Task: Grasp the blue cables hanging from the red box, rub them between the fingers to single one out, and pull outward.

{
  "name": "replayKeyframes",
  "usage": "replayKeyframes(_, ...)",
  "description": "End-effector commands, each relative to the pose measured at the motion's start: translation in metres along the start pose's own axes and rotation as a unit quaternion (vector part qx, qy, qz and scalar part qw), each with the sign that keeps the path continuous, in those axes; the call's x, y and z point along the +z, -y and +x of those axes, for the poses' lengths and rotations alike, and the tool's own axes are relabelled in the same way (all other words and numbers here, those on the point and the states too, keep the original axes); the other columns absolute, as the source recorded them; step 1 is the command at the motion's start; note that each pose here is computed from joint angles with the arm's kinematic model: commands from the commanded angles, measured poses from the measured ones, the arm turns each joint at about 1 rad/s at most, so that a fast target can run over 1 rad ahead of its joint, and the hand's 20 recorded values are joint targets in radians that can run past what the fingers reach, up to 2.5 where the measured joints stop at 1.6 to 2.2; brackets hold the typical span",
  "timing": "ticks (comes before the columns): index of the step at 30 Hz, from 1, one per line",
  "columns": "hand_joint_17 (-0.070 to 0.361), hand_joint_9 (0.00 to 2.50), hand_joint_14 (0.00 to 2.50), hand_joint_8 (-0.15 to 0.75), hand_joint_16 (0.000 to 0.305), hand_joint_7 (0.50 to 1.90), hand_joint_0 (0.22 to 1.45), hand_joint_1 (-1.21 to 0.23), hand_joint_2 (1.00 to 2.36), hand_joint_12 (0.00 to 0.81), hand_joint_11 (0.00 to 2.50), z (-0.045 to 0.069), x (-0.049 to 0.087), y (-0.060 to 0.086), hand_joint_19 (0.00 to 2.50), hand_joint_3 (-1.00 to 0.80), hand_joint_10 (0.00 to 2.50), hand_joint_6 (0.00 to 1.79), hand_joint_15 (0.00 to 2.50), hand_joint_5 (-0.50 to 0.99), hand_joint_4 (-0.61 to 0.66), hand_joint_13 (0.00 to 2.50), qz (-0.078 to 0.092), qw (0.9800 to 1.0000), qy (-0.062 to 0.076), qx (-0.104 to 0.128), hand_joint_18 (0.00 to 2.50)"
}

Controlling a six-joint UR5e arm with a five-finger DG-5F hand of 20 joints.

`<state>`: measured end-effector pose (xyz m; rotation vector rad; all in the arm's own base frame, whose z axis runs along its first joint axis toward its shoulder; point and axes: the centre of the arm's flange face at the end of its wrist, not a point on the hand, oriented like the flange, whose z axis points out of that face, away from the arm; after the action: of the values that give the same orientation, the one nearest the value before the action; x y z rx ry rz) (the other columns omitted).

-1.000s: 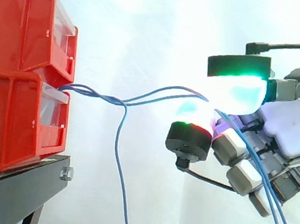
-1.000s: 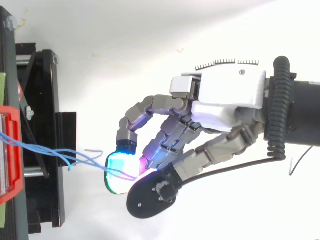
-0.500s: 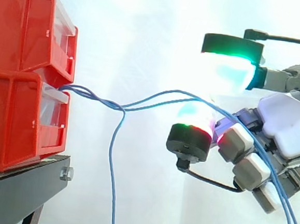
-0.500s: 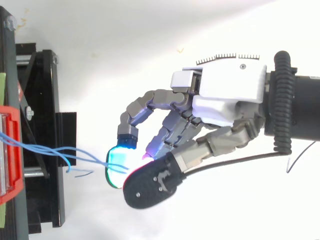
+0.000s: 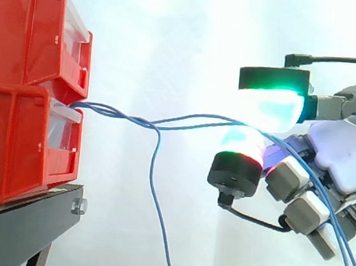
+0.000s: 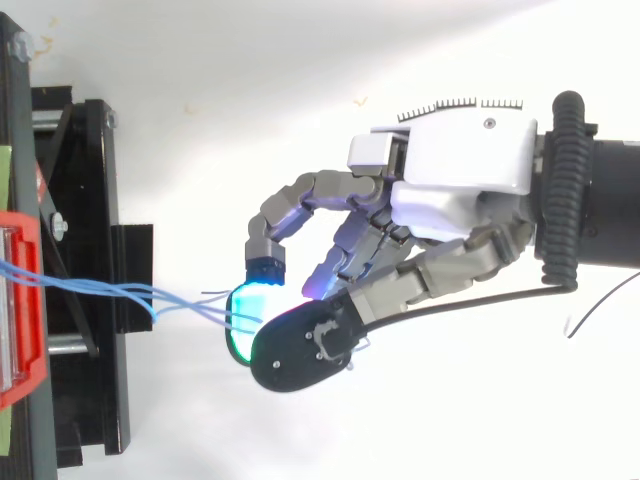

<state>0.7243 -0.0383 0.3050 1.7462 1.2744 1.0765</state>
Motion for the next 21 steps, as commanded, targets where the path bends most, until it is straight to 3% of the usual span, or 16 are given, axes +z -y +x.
replayKeyframes(1, 0.098, 1.06, 0.03, 0.236, 0.044, 1.00, 0.77, -0.83, 1.00, 0.333, 0.73, -0.0038, -0.0007, 0.0003, 0.59, -0.46, 0.02, 0.94, 0.67, -0.19, -0.14, 1.03, 0.005, 1.0000, 0.000, 0.000, 0.87)
replayKeyframes(6, 0.097, 1.08, 0.03, 0.228, 0.043, 0.98, 0.73, -0.82, 1.00, 0.327, 0.73, -0.0047, -0.0009, -0.0005, 0.59, -0.50, 0.02, 0.93, 0.68, -0.18, -0.11, 1.04, 0.005, 1.0000, 0.000, -0.002, 0.88)
replayKeyframes(11, 0.095, 1.11, 0.03, 0.217, 0.042, 1.00, 0.73, -0.82, 1.00, 0.326, 0.73, -0.0062, -0.0004, 0.0009, 0.58, -0.50, 0.02, 0.92, 0.68, -0.17, -0.19, 1.05, 0.007, 1.0000, 0.002, -0.003, 0.88)
replayKeyframes(15, 0.092, 1.13, 0.03, 0.193, 0.041, 1.08, 0.69, -0.80, 1.00, 0.320, 0.71, -0.0049, -0.0009, 0.0002, 0.61, -0.50, 0.02, 0.92, 0.69, -0.15, -0.18, 1.06, 0.005, 1.0000, 0.001, -0.004, 0.87)
replayKeyframes(21, 0.100, 1.18, 0.03, 0.202, 0.045, 1.09, 0.59, -0.72, 1.01, 0.337, 0.65, -0.0048, -0.0007, 0.0000, 0.68, -0.34, 0.02, 0.90, 0.70, -0.12, -0.13, 1.05, 0.005, 1.0000, 0.000, -0.004, 0.84)
